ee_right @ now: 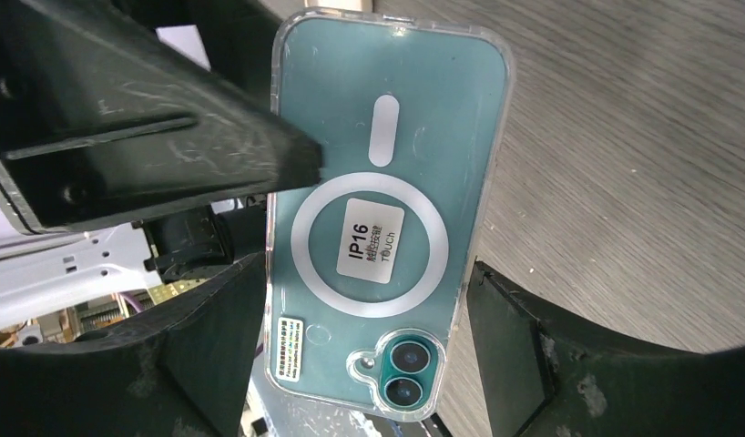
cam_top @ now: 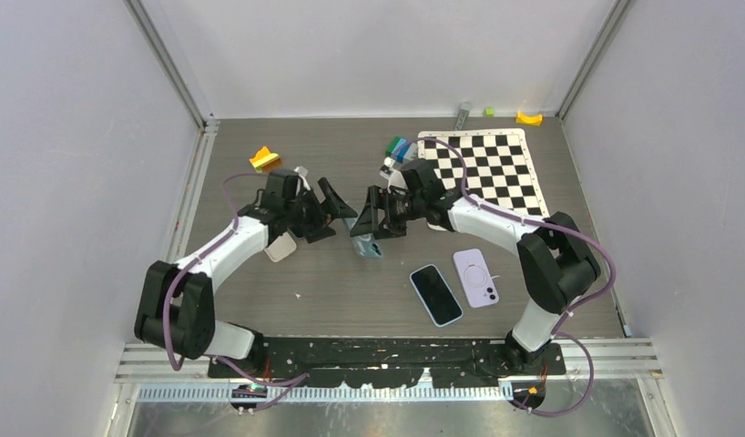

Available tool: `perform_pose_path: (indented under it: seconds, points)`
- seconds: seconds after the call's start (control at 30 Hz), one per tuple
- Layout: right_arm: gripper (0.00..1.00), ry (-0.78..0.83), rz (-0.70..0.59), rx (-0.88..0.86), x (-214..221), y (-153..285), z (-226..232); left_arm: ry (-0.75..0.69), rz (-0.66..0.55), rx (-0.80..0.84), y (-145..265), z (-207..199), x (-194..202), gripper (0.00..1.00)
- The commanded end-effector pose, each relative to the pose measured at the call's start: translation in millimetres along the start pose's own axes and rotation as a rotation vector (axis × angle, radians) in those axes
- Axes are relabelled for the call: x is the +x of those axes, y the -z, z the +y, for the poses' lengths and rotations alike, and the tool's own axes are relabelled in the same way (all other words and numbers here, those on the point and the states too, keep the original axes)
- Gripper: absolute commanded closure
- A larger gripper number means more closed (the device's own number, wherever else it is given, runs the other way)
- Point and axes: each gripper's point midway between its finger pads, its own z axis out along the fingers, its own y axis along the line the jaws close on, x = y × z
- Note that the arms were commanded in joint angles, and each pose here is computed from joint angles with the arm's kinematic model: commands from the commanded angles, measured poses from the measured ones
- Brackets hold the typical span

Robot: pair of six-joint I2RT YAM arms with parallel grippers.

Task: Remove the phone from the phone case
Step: Pick up the phone at the center of the board.

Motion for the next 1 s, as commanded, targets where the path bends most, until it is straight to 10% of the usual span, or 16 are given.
perform_pose_path:
  seconds: [0.0, 0.37, 0.47, 0.63, 0.97]
  points:
    - [0.67, 0.116, -0.042, -0.135, -21.9, 6.4, 40.5, -0.011, -0.082, 0.057, -10.2, -39.5, -22.8, 0.16]
    - [0.66, 0.165, -0.079, -0.073, -52.0, 1.4, 44.5, -0.039, -0.011, -0.026, -22.9, -39.1, -29.1, 1.0]
    - [0.52, 0.179, -0.084, 0.007, -55.3, 3.2, 32.6, -0.041, -0.017, -0.033, -25.9, -42.7, -35.2, 1.0]
    - [0.02, 0.292, -0.226, 0.172, -80.3, 36.1, 28.8, -0.039, -0.117, -0.145, -16.4, -42.0, -61.9, 1.0]
    - [0.01, 0.685, -0.536, 0.375, -89.7, 83.2, 92.2, 0.109, -0.373, -0.297, 37.1, -48.4, -113.0, 1.0]
